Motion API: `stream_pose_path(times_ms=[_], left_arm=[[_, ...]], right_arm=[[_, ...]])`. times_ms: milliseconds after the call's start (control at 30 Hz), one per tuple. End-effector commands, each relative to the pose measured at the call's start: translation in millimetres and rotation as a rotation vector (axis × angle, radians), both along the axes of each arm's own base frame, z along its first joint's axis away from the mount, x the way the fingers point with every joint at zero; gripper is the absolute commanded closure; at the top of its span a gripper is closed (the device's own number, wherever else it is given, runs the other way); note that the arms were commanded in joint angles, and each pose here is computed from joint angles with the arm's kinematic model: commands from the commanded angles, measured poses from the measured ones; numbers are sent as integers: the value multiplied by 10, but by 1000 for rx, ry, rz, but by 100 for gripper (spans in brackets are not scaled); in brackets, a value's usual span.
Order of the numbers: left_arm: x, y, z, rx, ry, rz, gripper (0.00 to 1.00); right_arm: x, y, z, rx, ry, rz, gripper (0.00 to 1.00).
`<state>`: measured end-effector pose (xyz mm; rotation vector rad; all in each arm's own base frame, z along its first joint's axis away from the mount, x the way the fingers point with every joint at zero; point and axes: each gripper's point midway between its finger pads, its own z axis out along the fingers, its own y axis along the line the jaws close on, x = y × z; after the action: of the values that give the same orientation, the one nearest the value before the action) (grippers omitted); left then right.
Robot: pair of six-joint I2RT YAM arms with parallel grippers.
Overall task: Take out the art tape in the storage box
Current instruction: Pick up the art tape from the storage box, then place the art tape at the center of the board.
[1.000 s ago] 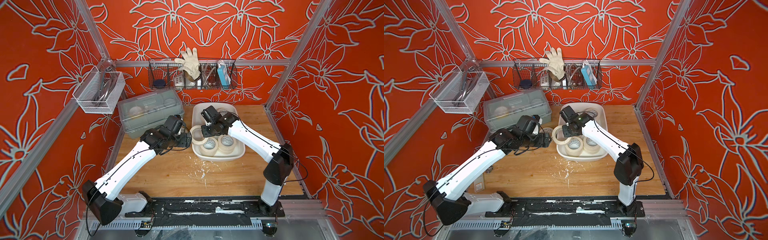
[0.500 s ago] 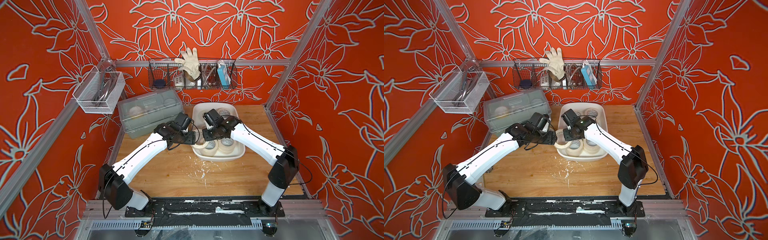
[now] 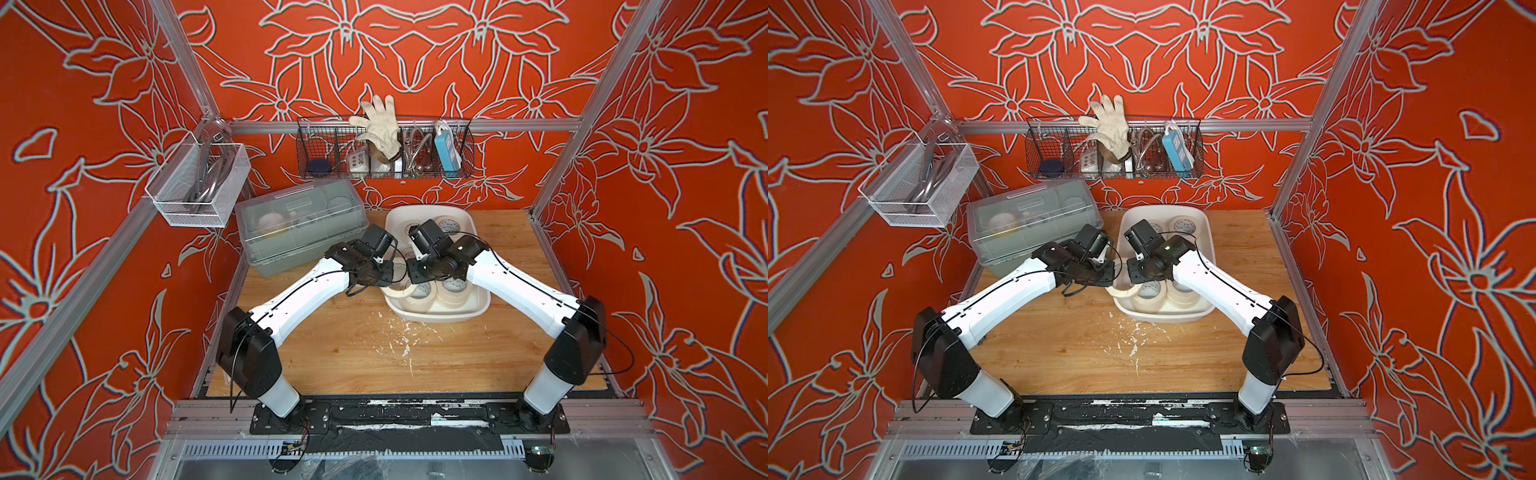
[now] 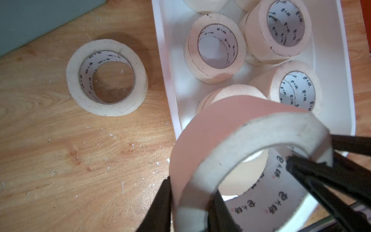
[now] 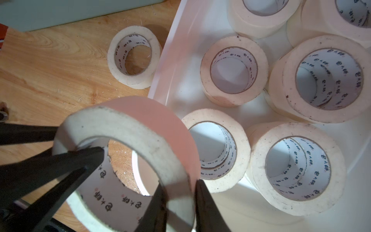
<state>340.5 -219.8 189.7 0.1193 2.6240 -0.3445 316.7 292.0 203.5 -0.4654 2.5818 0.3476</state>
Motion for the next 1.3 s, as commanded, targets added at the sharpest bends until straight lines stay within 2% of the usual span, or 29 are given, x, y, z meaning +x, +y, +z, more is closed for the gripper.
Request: stream_pose_path(times_ms=[0, 133, 200, 333, 567, 800, 1100, 1267], left_arm=[[7, -67, 90, -12, -13, -33, 90], [5, -71, 128, -22, -19, -32, 97], [2, -73, 142, -25, -20, -30, 100], [20, -37, 196, -16, -31, -19, 100], [244, 142, 372, 0, -70, 48, 100], [479, 740, 418, -14, -66, 273, 100], [566, 1518, 79, -47, 6, 548, 100], [576, 1771, -166, -62, 35, 657, 100]], right_arm=[[-14, 0, 201, 33, -63, 33, 66], [-58, 3, 307, 70, -93, 55, 49], [-89, 3, 360, 97, -110, 65, 44], [-155, -46, 517, 153, -170, 76, 37], [-222, -337, 711, 177, -298, 27, 30], [-235, -663, 786, 182, -399, -62, 27], [-206, -925, 566, 168, -340, -146, 27], [-197, -995, 450, 181, -298, -165, 27]])
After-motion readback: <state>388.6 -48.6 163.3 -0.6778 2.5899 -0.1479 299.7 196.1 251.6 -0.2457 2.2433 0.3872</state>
